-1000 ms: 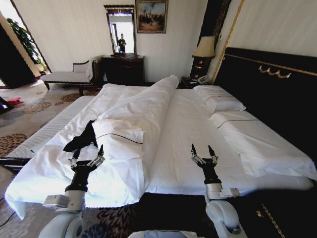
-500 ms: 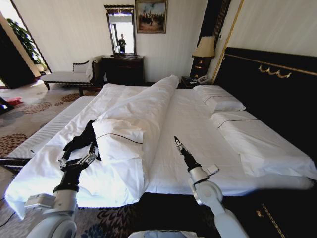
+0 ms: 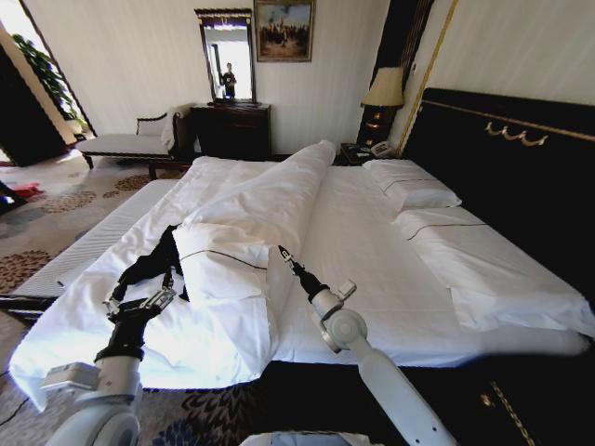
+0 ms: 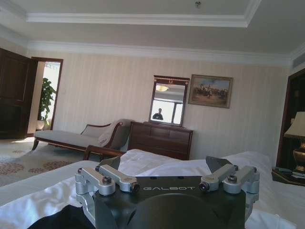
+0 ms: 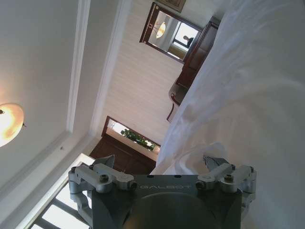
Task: Fold the clothes on the bed.
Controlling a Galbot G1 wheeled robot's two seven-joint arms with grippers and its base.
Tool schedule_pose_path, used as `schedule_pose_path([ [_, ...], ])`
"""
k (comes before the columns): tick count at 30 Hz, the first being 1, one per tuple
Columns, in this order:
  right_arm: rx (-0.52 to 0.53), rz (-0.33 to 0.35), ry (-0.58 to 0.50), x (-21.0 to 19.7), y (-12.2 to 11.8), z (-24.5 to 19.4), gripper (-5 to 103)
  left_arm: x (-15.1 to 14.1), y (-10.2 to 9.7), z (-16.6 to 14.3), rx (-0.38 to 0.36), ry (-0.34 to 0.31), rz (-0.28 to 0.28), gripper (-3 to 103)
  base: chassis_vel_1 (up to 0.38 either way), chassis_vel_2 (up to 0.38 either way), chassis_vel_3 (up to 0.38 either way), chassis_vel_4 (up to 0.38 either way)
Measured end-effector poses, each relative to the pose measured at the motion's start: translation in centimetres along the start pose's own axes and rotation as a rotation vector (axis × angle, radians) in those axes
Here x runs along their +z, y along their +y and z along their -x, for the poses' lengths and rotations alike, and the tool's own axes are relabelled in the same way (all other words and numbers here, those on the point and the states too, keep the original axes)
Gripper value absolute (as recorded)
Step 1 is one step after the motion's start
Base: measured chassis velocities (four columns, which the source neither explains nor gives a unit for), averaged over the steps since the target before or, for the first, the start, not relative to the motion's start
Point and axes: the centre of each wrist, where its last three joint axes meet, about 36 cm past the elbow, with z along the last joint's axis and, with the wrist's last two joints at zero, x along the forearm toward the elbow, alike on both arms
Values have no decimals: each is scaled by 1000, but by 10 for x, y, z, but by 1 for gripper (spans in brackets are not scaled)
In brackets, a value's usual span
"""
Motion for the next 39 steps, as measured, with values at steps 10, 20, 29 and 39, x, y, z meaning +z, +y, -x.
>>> schedule_pose_path([
  [10,47,-37,79,8,-4,44,100,1,4,-4,-27,13,7,100,0,0,0,0],
  [20,59,-94,115,7,-4,80,100,0,6,-5,-35,15,21,100,0,0,0,0],
  [29,128,-112,146,15,-11,99,100,-2,8,-3,-37,3,20,100,0,0,0,0],
  [39,132,-119,141,12,-7,121,100,-3,8,-1,-37,-11,19,100,0,0,0,0],
])
